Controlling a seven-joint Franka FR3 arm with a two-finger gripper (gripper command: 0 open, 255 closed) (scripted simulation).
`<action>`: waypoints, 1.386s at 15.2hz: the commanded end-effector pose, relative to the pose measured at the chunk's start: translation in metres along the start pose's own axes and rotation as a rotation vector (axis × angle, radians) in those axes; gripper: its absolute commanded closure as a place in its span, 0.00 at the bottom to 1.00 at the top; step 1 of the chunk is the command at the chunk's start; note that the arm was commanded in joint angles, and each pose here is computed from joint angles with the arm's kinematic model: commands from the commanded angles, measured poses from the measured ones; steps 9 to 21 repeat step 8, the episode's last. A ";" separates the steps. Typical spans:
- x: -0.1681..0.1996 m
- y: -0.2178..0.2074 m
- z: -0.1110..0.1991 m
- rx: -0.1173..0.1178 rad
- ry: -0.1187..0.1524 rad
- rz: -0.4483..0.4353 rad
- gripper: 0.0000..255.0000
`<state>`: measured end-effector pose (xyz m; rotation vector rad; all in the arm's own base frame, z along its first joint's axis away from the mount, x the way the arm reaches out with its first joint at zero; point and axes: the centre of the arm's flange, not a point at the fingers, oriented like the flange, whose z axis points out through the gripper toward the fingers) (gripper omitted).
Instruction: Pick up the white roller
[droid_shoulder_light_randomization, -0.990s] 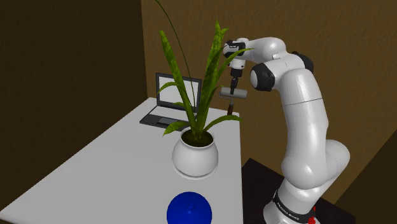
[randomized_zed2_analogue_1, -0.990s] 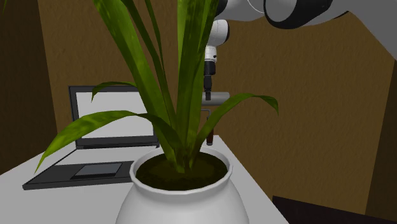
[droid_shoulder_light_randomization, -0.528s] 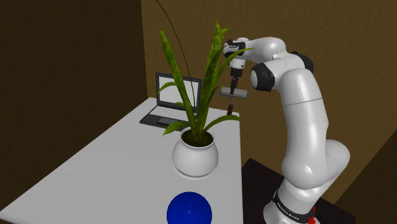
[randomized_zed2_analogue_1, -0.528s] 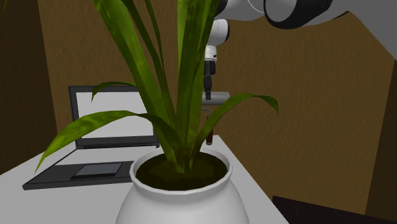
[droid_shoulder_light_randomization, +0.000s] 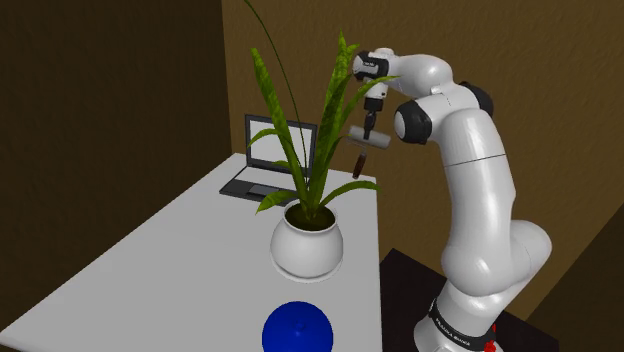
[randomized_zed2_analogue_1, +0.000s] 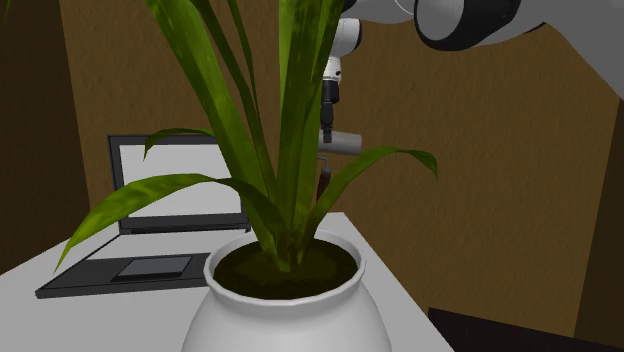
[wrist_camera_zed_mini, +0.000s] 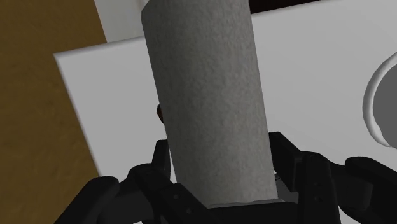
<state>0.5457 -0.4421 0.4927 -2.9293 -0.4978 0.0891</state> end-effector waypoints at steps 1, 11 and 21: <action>0.000 -0.001 -0.011 -0.001 0.000 0.000 1.00; -0.001 -0.006 -0.038 -0.001 0.000 0.000 1.00; -0.001 -0.006 -0.038 -0.001 0.000 0.000 1.00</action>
